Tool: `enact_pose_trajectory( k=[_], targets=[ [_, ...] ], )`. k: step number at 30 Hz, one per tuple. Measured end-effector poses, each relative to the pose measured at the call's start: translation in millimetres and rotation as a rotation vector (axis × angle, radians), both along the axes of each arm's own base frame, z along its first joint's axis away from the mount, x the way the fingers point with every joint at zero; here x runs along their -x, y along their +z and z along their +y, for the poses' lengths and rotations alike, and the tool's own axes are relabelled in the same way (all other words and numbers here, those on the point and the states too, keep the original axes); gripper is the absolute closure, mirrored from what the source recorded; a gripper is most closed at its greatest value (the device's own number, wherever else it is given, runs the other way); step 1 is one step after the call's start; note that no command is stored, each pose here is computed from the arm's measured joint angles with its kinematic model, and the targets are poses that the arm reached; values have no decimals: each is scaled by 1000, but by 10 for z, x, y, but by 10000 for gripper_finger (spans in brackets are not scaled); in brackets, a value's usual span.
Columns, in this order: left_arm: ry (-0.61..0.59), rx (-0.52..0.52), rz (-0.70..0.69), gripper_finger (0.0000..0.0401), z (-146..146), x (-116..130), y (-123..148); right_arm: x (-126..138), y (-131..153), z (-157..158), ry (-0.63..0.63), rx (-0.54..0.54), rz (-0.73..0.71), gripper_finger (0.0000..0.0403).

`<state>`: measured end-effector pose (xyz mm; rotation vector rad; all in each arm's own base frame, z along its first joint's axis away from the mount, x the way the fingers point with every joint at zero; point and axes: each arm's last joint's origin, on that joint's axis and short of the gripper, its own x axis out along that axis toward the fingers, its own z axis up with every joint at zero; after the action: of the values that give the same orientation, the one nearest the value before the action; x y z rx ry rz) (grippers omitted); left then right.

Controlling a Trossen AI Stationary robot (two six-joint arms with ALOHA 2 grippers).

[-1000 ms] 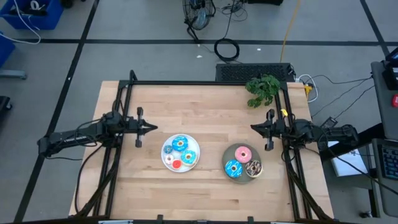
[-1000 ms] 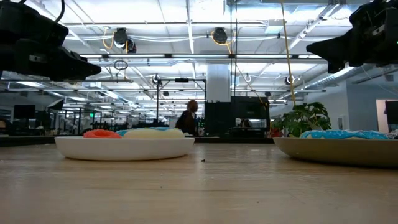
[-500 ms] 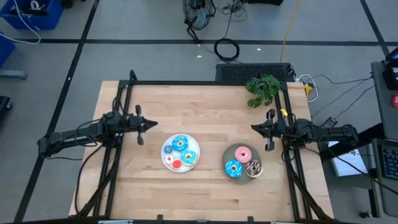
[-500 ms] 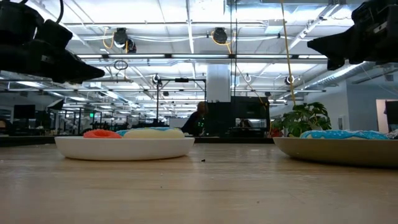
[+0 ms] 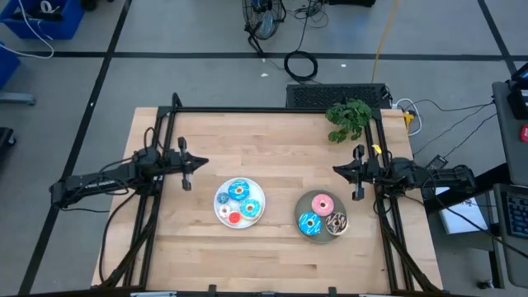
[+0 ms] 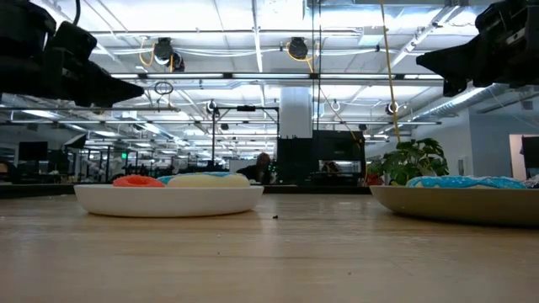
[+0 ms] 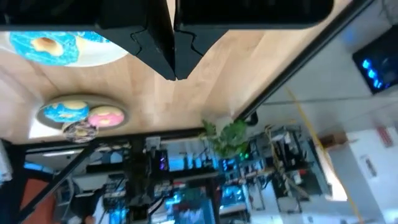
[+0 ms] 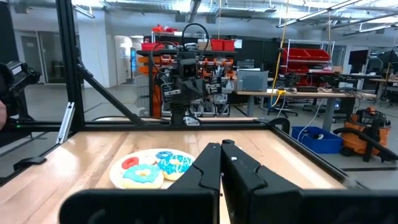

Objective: Pick & Place donuts
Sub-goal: Return to Home Position

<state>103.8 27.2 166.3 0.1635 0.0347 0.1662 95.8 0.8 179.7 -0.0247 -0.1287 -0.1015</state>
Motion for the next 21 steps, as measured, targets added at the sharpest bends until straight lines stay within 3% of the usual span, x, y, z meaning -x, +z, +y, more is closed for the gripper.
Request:
enact_pose_trajectory(
  k=[9, 21],
  targets=[
    [47, 62, 56, 387, 12, 6, -64, 1, -1, -9, -32, 4, 2, 403],
    [46, 62, 67, 365, 11, 7, -75, 0, -3, -9, -29, -3, 1, 403]
  ],
)
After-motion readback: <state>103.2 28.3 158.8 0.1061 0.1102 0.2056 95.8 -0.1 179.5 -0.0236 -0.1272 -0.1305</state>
